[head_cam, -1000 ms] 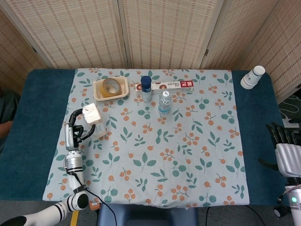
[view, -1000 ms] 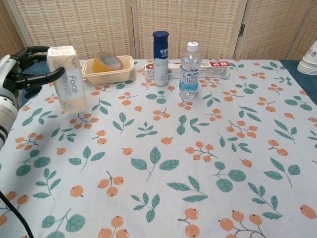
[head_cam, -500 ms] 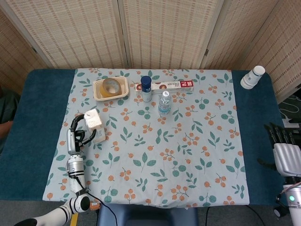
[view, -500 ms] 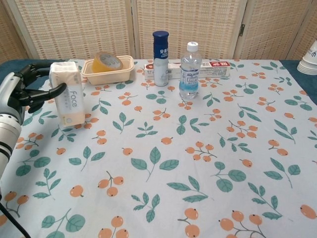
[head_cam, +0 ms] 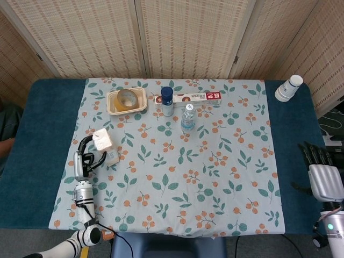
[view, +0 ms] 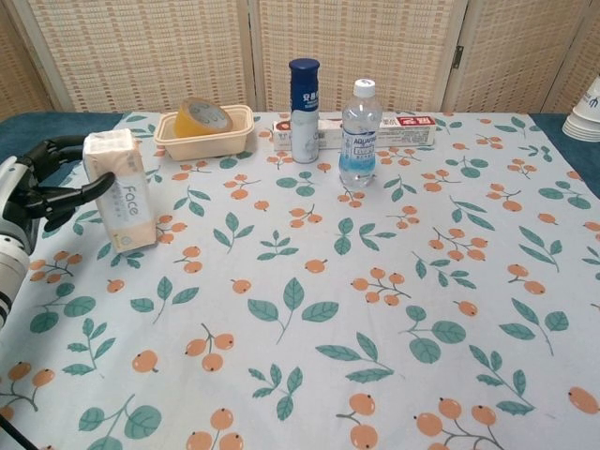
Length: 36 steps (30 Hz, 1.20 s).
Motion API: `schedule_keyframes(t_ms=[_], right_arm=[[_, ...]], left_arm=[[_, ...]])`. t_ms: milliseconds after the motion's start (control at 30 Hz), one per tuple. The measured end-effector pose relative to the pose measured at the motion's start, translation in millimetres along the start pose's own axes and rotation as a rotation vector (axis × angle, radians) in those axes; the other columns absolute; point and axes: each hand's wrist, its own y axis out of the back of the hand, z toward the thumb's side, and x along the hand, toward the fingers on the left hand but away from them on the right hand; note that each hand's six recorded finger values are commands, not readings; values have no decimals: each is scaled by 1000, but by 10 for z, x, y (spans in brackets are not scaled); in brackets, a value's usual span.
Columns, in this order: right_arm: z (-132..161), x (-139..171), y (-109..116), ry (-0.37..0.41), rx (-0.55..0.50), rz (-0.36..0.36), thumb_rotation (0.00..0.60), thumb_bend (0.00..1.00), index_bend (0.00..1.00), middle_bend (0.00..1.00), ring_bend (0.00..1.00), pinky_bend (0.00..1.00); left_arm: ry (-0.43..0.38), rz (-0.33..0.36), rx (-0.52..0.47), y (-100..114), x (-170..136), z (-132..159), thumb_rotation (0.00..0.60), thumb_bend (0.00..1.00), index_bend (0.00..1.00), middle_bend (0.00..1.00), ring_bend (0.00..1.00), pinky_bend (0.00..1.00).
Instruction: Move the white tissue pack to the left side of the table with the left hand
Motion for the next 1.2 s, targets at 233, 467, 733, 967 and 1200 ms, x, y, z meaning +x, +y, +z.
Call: schedule_keyframes(t_ms=[233,467,733,967,1200], right_arm=[[29,10,-22,8,7,6,600,94,14,0,0,0],[56,26,-25,18,7,6,600,94,15,0,0,0],[62,26,-26,22,7,10,600,94,14,0,0,0],[77,42,19,34,3,-13,600,94,15,0,0,0],[69,57,50,37,-7,-27,600,94,14,0,0,0]], left_arm=[[21,1,-6,80,-84,-74,600,346,484,579,974,984],[16,-5,0,103,-131,-81,600,346,484,579,971,983],[31,-18,16,100,-193,-148,600,344,467,565,969,982],[32,-46,24,68,-256,-204,600,276,302,479,951,969],[13,-84,51,45,-292,-200,600,236,28,306,911,939]])
